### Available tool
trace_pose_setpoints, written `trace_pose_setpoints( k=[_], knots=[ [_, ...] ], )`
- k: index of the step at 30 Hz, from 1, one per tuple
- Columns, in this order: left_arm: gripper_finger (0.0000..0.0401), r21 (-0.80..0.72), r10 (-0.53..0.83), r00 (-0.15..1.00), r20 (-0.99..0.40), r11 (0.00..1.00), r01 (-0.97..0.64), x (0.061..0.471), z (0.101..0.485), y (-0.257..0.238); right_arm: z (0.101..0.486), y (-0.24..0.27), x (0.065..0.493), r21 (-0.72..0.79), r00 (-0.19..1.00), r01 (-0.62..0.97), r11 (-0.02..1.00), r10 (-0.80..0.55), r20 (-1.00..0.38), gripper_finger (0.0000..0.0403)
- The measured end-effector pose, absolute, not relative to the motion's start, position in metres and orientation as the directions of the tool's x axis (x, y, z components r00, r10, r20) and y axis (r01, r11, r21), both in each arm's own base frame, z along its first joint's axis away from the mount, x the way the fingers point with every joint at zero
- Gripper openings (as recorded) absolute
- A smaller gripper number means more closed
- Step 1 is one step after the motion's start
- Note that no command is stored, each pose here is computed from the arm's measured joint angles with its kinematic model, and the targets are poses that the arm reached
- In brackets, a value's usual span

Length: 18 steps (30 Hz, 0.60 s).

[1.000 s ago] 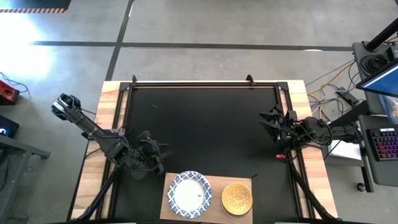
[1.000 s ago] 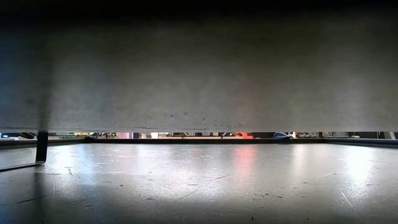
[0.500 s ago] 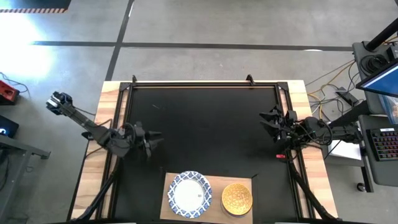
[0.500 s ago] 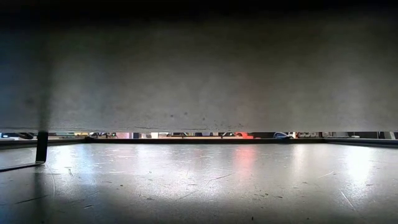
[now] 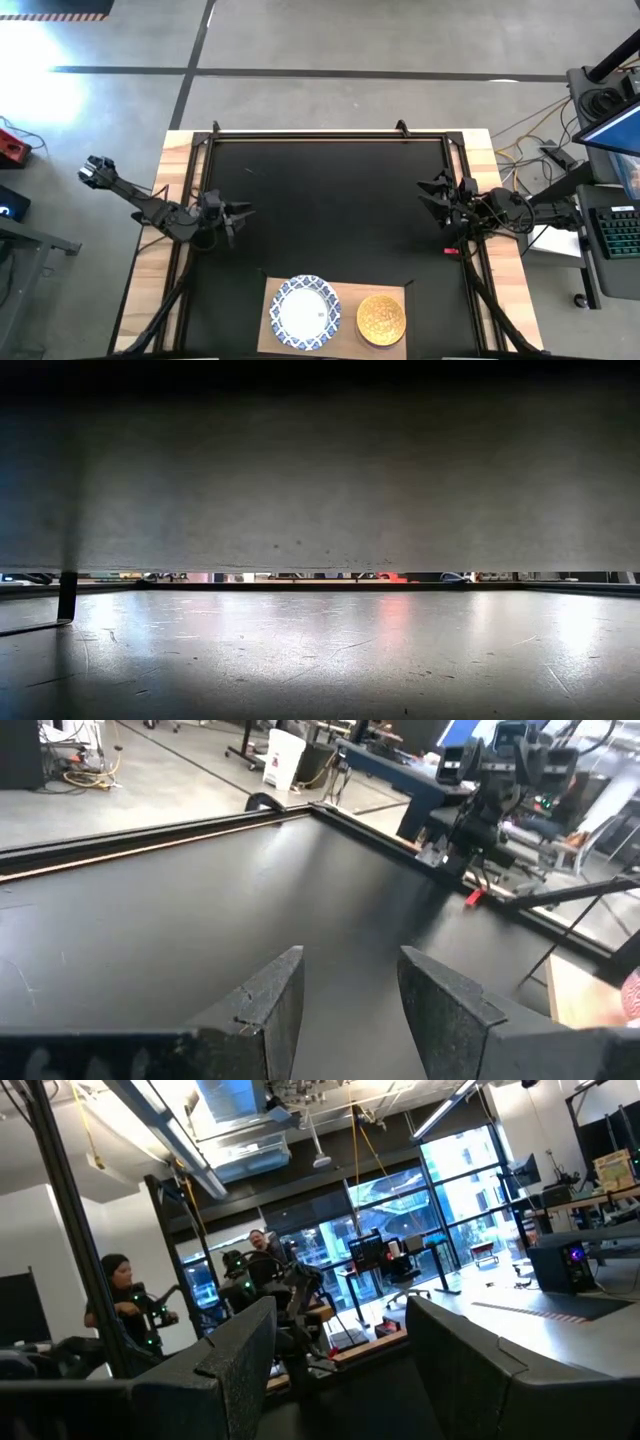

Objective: Place and stack bowls onto a shelf
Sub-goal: Return to Home Position

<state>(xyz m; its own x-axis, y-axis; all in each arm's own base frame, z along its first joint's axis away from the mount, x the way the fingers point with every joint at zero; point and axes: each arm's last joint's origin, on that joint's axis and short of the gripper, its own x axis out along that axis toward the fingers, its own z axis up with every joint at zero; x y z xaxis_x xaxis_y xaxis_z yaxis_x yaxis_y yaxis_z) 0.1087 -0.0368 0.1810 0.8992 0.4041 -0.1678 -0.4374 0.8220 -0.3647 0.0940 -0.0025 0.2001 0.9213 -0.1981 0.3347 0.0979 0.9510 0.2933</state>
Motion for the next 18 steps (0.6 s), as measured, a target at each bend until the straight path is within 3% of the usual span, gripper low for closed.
trace_pose_setpoints(
  k=[10,18],
  knots=[
    [0.0145,-0.4,0.401,0.905,-0.142,0.813,-0.423,0.098,0.155,-0.03,0.2,-0.002,0.094,0.293,0.921,0.098,0.951,-0.198,0.335,0.0212],
    [0.0145,-0.463,0.393,0.916,-0.076,0.8,-0.382,0.099,0.16,-0.031,0.2,-0.002,0.094,0.293,0.922,0.098,0.951,-0.198,0.334,0.0212]
  ],
)
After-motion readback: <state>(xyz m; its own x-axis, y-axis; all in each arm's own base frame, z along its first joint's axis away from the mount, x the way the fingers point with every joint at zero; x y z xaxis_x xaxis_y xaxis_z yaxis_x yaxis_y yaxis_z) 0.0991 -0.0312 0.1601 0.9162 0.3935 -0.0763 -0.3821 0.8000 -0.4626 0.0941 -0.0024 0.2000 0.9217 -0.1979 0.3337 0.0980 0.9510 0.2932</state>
